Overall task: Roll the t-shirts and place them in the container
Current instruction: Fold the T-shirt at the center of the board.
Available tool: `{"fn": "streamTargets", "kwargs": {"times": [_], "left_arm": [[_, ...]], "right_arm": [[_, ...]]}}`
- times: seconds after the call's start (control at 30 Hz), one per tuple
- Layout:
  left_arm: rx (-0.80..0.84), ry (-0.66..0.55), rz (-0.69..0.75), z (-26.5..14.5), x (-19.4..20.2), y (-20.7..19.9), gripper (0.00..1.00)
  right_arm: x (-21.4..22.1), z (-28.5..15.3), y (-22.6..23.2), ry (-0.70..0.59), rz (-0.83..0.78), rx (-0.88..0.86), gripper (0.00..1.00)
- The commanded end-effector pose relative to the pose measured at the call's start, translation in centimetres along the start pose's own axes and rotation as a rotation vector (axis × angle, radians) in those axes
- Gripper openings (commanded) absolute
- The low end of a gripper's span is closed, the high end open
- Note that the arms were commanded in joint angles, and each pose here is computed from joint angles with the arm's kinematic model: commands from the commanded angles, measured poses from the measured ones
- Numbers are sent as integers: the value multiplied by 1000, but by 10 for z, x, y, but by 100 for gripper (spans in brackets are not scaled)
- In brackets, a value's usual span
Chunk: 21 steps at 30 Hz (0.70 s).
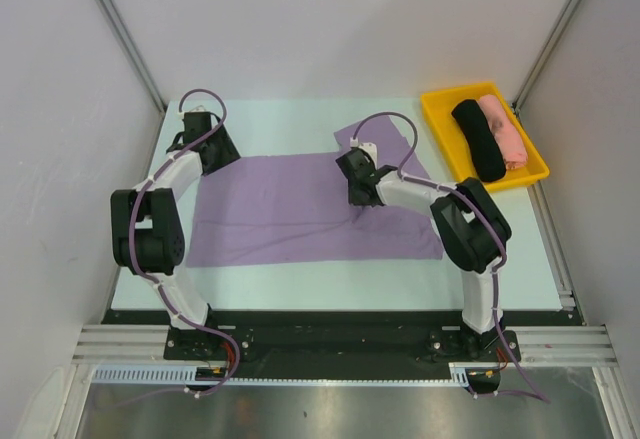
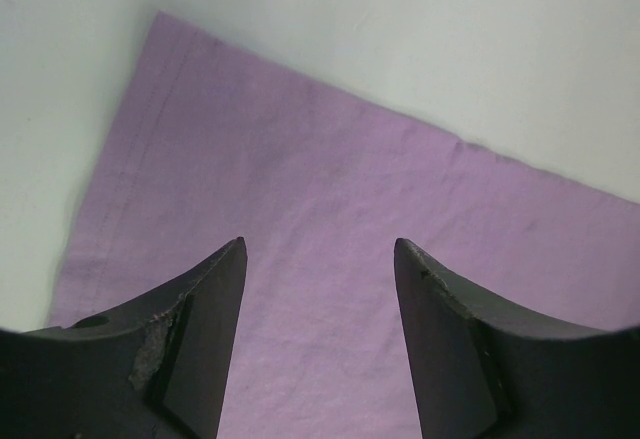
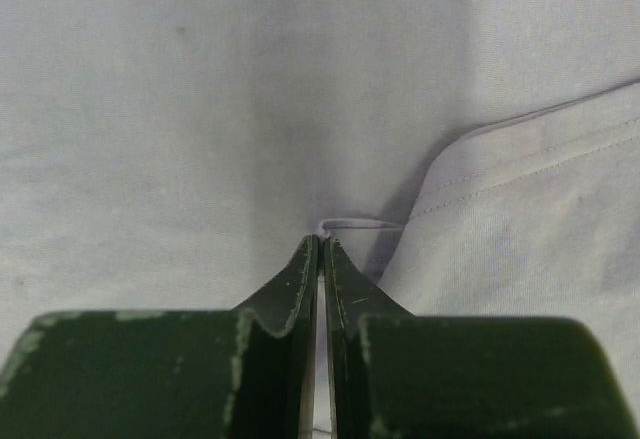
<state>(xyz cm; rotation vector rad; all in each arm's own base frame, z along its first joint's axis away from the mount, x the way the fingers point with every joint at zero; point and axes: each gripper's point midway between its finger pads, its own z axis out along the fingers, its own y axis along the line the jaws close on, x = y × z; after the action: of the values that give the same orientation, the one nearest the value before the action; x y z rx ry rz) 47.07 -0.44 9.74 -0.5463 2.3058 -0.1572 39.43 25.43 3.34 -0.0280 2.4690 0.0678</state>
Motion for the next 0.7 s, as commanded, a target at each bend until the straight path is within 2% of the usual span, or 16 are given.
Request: {"fn": "streamTargets", "kwargs": {"times": [0.0, 0.23, 0.5, 0.67], "left_arm": [[29, -12, 7, -4, -6, -8, 66], [23, -7, 7, -2, -4, -7, 66], [21, -5, 9, 0, -3, -6, 66], [19, -1, 9, 1, -2, -5, 66]], "right_arm": [[-34, -26, 15, -108, 1, -23, 5], [-50, -39, 26, -189, -19, -38, 4], [-47, -36, 28, -187, -35, -41, 3], [-60, -44, 29, -237, -22, -50, 3]]}}
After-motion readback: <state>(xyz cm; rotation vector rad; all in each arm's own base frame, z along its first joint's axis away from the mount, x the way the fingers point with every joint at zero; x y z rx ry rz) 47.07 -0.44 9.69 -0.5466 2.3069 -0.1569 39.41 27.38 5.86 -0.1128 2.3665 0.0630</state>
